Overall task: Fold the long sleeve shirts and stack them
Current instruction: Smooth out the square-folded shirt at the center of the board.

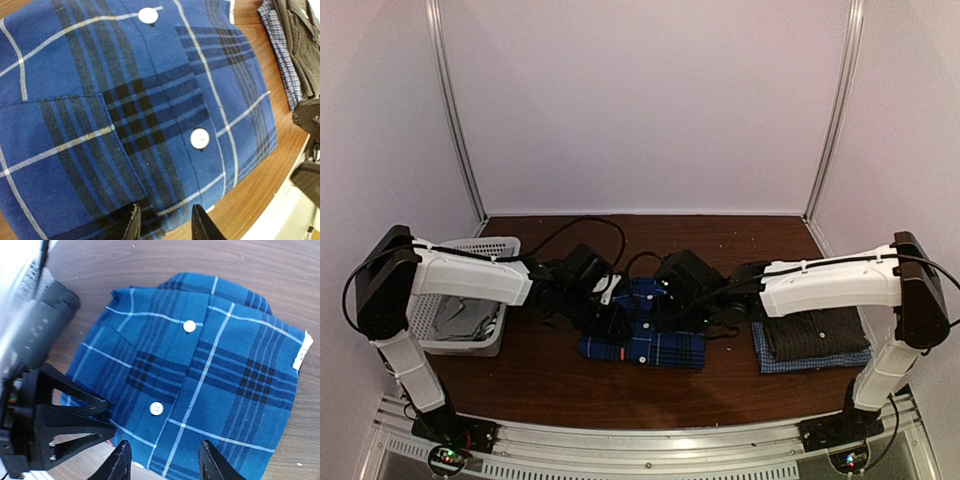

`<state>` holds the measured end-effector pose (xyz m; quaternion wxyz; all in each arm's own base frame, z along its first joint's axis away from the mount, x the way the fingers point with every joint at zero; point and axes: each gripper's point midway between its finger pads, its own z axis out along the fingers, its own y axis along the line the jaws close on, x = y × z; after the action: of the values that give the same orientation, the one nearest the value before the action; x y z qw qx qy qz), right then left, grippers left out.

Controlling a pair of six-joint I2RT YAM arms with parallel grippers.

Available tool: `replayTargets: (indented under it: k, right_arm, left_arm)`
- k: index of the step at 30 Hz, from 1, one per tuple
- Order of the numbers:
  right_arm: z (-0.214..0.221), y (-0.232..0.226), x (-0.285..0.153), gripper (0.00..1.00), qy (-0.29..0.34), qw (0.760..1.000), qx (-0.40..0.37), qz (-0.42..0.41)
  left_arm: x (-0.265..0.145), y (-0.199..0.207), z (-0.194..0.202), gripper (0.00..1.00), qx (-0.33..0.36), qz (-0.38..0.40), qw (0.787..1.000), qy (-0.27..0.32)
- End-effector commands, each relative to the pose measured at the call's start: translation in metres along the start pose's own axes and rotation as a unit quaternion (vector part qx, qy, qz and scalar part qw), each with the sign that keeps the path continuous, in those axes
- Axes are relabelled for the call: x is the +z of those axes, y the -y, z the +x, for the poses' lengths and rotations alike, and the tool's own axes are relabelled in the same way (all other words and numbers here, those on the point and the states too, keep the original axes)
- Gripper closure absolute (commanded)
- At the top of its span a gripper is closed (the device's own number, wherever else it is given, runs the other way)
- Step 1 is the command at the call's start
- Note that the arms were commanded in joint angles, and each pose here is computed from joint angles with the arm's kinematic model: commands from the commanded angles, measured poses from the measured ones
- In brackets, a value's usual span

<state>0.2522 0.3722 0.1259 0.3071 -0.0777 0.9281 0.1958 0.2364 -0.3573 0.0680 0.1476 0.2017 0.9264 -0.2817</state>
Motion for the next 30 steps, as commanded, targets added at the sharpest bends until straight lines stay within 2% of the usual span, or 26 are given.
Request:
replayTargets:
  k: [1, 9, 16, 24, 27, 30]
  right_arm:
    - [0.009, 0.006, 0.017, 0.53, 0.004, 1.000, 0.010, 0.012]
    - [0.046, 0.031, 0.045, 0.52, -0.032, 0.999, 0.002, 0.041]
    - [0.065, 0.055, 0.055, 0.53, -0.052, 0.997, -0.002, 0.061]
    - [0.034, 0.047, 0.009, 0.53, -0.006, 0.999, -0.008, 0.042]
    - [0.016, 0.044, 0.007, 0.51, 0.013, 0.998, -0.034, 0.060]
    - [0.006, 0.025, 0.015, 0.52, 0.006, 0.997, -0.057, 0.053]
  left_arm:
    - [0.011, -0.010, -0.009, 0.64, -0.007, -0.017, 1.000, 0.020]
    - [0.029, -0.035, 0.004, 0.64, -0.016, -0.058, 0.998, -0.003]
    - [0.010, -0.035, -0.003, 0.63, -0.019, -0.074, 0.997, 0.007]
    - [-0.034, -0.057, -0.018, 0.59, -0.046, -0.107, 0.992, 0.042]
    - [-0.032, -0.076, -0.020, 0.59, -0.065, -0.106, 0.992, 0.034]
    - [-0.026, -0.088, -0.021, 0.59, -0.075, -0.097, 0.992, 0.025]
